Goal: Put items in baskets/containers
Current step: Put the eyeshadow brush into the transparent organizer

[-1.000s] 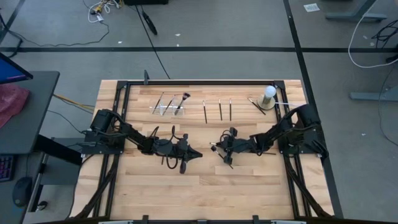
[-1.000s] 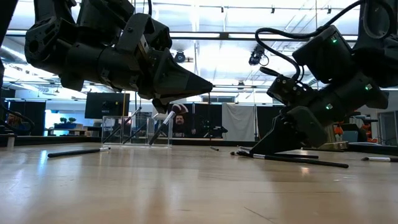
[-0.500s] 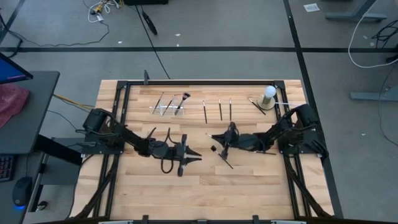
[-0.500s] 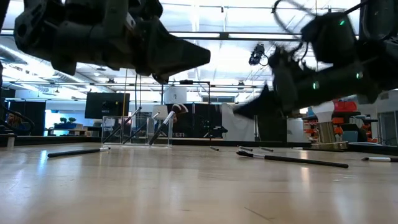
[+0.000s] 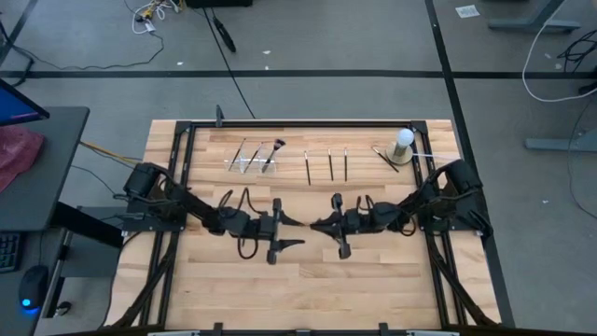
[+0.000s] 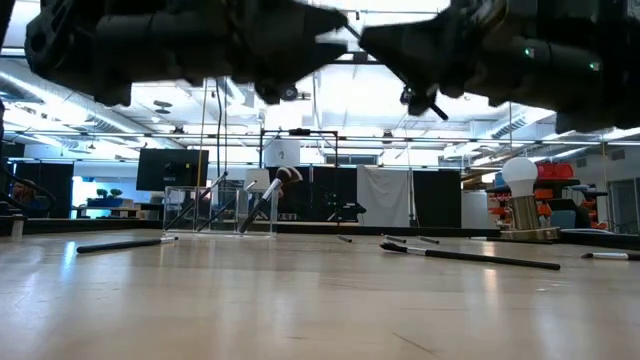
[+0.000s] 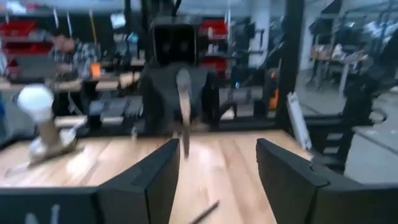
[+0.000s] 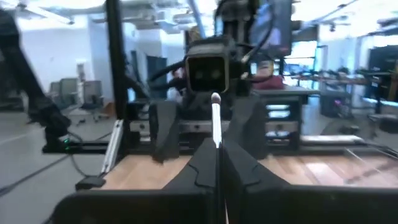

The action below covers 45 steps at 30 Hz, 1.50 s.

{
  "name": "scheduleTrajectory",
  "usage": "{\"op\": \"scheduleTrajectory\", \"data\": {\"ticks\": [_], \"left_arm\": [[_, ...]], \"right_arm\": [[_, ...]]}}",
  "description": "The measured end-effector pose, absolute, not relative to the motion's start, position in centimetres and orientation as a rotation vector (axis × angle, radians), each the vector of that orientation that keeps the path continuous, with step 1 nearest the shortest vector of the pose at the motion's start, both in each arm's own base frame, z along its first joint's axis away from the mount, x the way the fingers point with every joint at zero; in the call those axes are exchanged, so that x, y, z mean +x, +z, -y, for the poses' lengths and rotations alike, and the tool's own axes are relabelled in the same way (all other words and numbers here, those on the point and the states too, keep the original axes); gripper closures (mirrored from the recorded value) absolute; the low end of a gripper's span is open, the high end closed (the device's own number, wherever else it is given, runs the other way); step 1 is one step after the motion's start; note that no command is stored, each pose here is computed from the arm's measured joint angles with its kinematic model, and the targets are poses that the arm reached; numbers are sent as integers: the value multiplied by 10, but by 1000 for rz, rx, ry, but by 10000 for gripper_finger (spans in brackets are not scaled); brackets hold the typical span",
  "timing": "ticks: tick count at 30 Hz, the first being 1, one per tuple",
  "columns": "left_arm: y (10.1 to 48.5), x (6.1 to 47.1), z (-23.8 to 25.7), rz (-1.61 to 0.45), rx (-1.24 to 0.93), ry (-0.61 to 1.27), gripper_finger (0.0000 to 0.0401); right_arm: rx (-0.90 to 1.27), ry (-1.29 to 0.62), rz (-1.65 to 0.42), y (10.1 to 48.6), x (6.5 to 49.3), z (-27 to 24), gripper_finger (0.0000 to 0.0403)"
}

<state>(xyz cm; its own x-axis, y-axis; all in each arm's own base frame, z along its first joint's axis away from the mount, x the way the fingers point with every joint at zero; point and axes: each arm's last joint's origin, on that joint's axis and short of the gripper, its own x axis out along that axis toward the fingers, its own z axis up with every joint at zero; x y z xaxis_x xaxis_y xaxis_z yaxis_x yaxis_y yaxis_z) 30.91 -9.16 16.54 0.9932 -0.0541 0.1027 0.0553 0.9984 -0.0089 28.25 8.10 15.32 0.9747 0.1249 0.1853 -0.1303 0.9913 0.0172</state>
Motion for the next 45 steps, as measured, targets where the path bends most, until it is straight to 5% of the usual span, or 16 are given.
{"op": "scheduleTrajectory", "data": {"ticks": [11,26,34,45], "left_arm": [[177,313,106,148,59,-11,234],[180,311,108,177,68,-12,386],[185,307,109,68,95,29,387],[244,241,50,-279,-43,461,386]], "right_arm": [[-38,167,188,161,295,-91,397],[-24,170,160,158,296,-91,396],[-1,114,99,155,292,-88,375],[103,-107,-40,143,256,-70,310]]}}
